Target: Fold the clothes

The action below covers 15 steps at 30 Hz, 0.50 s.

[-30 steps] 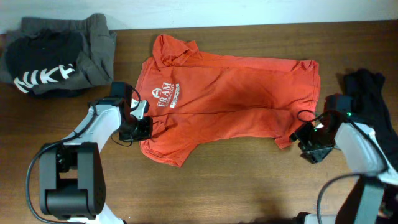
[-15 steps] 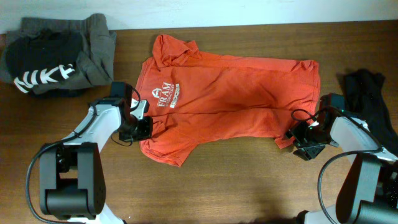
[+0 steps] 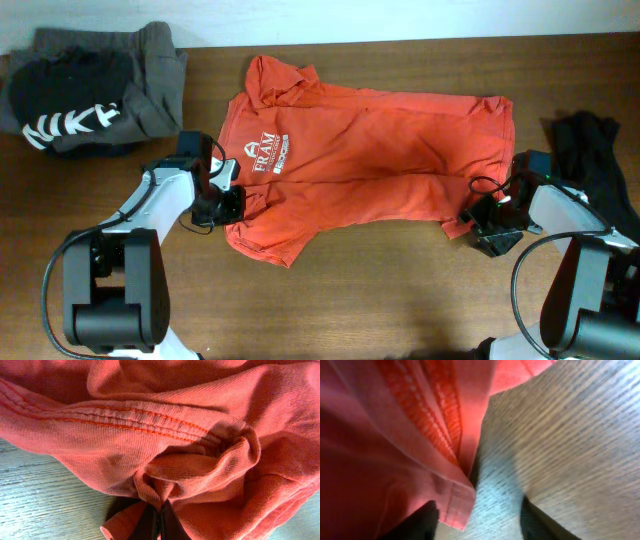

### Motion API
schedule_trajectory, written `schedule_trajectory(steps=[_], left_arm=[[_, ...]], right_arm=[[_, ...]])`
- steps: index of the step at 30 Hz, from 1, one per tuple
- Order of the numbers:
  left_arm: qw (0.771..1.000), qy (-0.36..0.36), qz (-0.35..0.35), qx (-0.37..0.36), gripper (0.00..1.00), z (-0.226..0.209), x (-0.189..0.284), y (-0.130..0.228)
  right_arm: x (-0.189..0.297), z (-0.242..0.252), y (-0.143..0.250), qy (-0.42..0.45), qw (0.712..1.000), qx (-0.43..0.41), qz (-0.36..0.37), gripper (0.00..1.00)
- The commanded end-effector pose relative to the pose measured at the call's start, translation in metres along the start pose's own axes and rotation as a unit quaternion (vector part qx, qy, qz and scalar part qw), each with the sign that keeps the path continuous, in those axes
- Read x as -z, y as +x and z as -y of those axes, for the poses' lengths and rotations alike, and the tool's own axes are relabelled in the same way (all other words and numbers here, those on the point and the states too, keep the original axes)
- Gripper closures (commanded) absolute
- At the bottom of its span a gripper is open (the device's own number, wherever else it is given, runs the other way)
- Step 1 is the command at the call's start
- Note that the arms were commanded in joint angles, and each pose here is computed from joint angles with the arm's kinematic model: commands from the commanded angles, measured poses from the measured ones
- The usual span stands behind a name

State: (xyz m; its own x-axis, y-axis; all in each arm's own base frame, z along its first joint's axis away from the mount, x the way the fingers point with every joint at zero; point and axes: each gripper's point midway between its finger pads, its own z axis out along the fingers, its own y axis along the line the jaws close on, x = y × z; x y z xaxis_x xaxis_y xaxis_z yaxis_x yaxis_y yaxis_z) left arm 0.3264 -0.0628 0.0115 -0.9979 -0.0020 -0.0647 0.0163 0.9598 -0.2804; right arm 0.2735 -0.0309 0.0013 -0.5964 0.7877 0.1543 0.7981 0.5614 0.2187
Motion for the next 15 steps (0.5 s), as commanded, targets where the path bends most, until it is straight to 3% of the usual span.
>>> schedule_trajectory(steps=[1, 15], left_arm=[[1.000, 0.007, -0.006, 0.013, 0.99, 0.000, -0.004, 0.002], [1.000, 0.007, -0.006, 0.013, 0.99, 0.000, -0.004, 0.003]], right_arm=[[-0.012, 0.008, -0.003, 0.021, 1.000, -0.005, -0.003, 0.50], [-0.036, -0.009, 0.014, 0.072, 0.997, 0.032, 0.019, 0.51]])
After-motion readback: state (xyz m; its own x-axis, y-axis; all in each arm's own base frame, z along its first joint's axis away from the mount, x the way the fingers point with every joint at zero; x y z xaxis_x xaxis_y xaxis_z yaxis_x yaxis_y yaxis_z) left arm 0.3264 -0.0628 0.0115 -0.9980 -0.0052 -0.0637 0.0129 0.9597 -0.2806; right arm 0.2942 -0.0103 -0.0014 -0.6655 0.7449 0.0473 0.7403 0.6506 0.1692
